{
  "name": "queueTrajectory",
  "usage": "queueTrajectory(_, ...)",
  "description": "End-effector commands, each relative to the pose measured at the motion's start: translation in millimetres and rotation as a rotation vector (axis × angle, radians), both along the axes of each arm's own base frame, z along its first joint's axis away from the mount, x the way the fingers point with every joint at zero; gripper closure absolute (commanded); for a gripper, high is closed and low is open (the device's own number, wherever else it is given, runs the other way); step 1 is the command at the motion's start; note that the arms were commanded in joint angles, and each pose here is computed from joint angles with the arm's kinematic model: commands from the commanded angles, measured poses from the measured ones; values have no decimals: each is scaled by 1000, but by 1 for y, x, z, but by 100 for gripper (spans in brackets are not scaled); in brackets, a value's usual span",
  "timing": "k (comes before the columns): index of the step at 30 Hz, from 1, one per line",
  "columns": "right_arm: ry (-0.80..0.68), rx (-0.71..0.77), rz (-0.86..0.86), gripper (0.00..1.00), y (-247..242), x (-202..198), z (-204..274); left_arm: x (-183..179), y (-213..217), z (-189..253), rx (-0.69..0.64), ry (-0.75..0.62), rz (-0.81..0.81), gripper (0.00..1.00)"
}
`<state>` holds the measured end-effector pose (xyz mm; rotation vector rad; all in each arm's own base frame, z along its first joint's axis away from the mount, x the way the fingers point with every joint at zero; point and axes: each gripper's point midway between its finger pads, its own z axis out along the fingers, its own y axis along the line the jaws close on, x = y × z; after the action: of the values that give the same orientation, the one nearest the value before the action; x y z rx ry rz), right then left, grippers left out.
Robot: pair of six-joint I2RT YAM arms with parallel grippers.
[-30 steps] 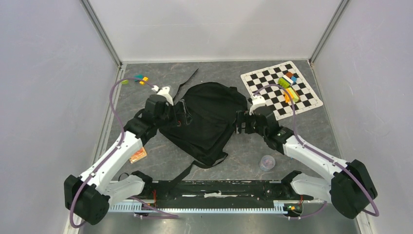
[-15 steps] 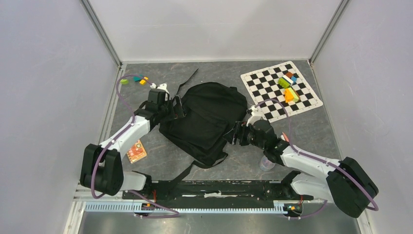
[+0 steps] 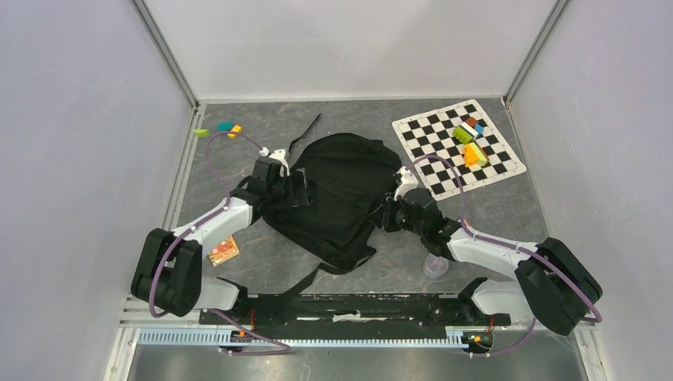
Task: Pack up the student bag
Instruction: Adjust the student bag at the center of the board.
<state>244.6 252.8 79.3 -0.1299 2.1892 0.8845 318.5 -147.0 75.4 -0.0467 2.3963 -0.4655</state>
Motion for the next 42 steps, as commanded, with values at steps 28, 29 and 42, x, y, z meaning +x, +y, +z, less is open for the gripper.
queueTrajectory(28, -370, -342, -64, 21, -55, 82, 138, -21, -31, 120, -128, -33, -178, 2)
queueTrajectory(29, -373, -324, -56, 22, -46, 75, 138, -15, -35, 119, -136, -17, -192, 5)
queueTrajectory(42, -329, -80, 72, 39, 75, 31, 121, 15, -44, 48, -70, 140, -244, 34)
